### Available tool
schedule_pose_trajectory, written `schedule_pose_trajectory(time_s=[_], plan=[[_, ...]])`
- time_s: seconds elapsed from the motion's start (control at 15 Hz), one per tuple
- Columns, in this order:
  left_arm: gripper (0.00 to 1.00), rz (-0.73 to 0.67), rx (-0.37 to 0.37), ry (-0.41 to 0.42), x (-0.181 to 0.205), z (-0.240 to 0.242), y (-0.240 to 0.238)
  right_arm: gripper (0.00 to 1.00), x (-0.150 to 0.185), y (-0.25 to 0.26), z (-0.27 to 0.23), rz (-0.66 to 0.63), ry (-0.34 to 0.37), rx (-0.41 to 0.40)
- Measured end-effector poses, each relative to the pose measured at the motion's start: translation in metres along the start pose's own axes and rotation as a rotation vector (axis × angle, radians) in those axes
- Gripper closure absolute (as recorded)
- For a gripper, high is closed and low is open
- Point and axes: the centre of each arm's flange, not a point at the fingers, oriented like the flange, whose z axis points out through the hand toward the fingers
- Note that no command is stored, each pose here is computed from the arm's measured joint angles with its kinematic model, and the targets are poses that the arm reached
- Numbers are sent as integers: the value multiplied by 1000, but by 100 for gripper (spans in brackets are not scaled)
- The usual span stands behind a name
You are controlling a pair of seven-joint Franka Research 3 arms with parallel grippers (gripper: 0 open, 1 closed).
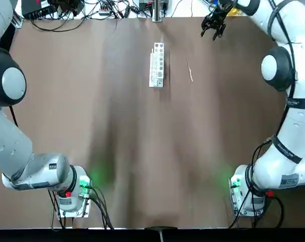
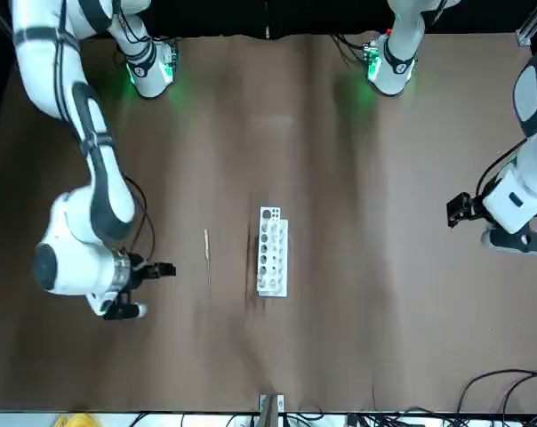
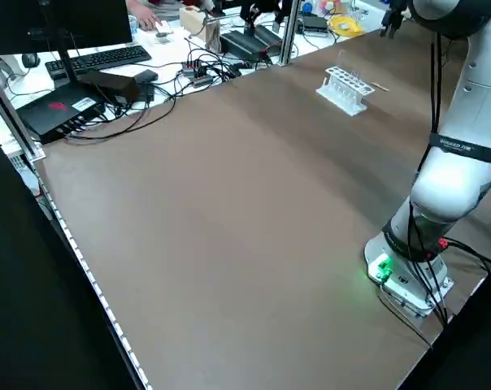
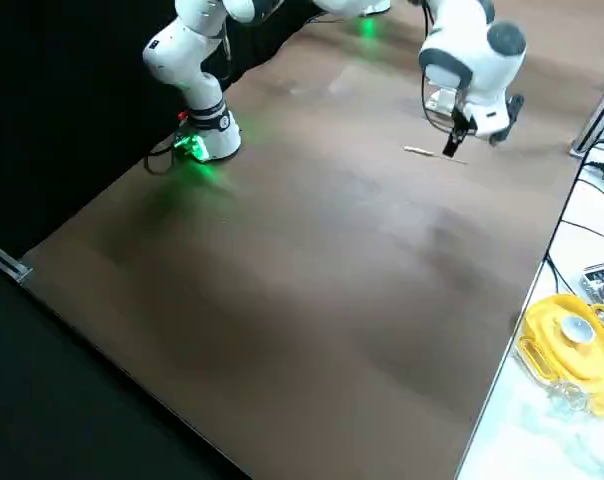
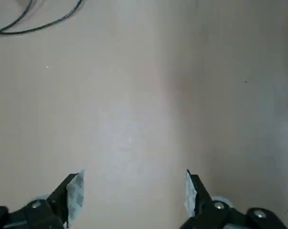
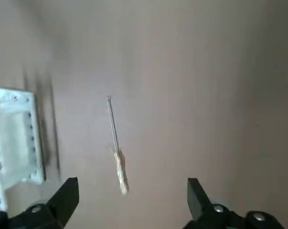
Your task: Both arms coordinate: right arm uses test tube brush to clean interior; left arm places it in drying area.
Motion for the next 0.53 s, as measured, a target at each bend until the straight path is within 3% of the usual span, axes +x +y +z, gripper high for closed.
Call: schedule_pose_trajectory(time_s=[0.27, 0.53], plan=[[0, 88, -116, 21, 24, 40, 51, 0, -31, 6, -106, -2, 53, -55], [0, 249, -300, 56, 40, 76, 57, 0, -54, 29, -157, 25, 67, -98]])
